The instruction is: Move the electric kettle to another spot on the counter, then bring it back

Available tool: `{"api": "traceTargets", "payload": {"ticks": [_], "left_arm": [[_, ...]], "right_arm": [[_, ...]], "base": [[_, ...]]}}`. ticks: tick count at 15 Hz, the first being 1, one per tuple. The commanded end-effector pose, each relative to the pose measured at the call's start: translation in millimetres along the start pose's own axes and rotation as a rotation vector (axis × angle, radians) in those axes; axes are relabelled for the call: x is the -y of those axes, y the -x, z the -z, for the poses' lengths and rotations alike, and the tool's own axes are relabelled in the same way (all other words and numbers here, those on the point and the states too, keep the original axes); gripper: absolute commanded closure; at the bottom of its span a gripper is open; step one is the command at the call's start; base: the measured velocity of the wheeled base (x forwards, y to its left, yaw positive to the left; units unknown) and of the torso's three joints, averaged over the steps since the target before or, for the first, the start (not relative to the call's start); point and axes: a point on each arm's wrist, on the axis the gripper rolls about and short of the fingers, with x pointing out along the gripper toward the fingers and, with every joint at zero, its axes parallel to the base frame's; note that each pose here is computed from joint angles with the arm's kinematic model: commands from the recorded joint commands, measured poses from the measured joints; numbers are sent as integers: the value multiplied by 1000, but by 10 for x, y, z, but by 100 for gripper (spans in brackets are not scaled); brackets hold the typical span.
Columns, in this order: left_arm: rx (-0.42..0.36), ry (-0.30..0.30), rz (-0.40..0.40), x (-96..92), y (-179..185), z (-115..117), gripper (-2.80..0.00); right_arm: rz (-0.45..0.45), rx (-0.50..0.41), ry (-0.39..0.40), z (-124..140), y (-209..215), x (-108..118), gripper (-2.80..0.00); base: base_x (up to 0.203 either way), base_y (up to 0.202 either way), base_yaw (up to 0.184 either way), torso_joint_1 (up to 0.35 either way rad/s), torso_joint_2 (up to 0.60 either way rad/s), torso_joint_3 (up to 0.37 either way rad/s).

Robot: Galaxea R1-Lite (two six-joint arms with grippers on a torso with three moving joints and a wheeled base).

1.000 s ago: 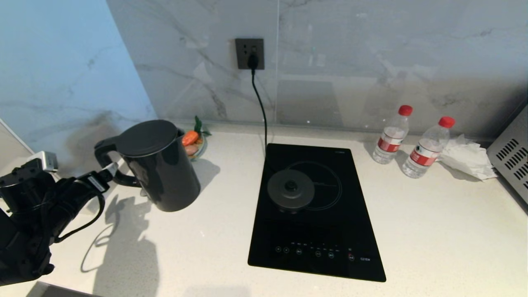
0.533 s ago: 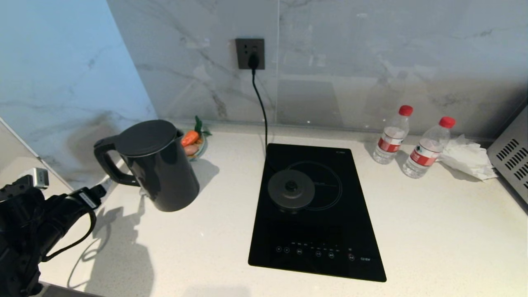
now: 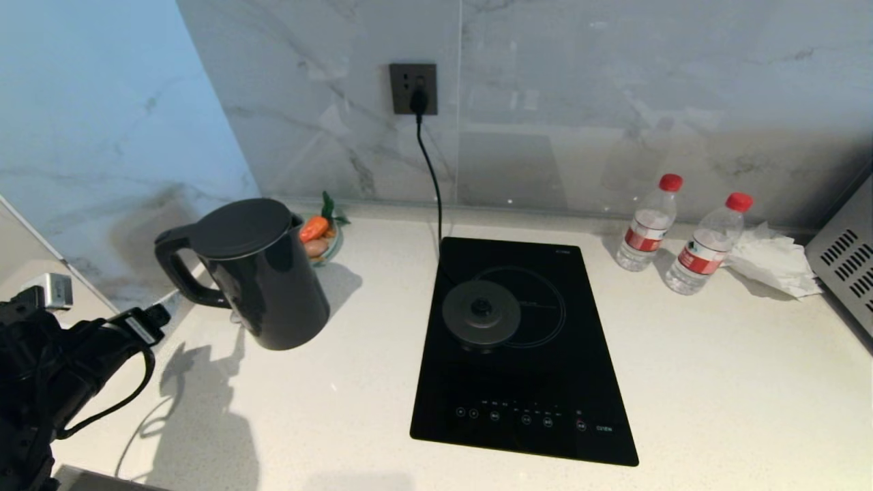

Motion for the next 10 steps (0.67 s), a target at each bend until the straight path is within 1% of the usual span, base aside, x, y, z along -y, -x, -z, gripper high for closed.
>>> {"api": "traceTargets", "payload": {"ticks": [1, 2, 4, 6, 7, 8, 10], "left_arm": [[-16, 0, 27, 64, 129, 9, 0], [-46, -3, 77, 64, 216, 19, 0], [-46, -22, 246, 24, 446, -154, 0], [-25, -41, 306, 47, 607, -253, 0], [-14, -48, 330, 99, 669, -280, 0], [-7, -56, 378, 210, 705, -292, 0], [36, -81, 489, 468, 834, -376, 0]], "right_arm": [[0, 0, 0, 0, 0, 0, 0], [0, 1, 0, -2, 0, 0, 0], [0, 0, 0, 0, 0, 0, 0], [0, 1, 0, -1, 0, 0, 0], [0, 1, 0, -1, 0, 0, 0], [0, 2, 0, -4, 1, 0, 0], [0, 1, 0, -3, 1, 0, 0]], "base": [[0, 0, 0, 0, 0, 0], [0, 0, 0, 0, 0, 0], [0, 0, 0, 0, 0, 0], [0, 0, 0, 0, 0, 0], [0, 0, 0, 0, 0, 0], [0, 0, 0, 0, 0, 0], [0, 0, 0, 0, 0, 0]]}}
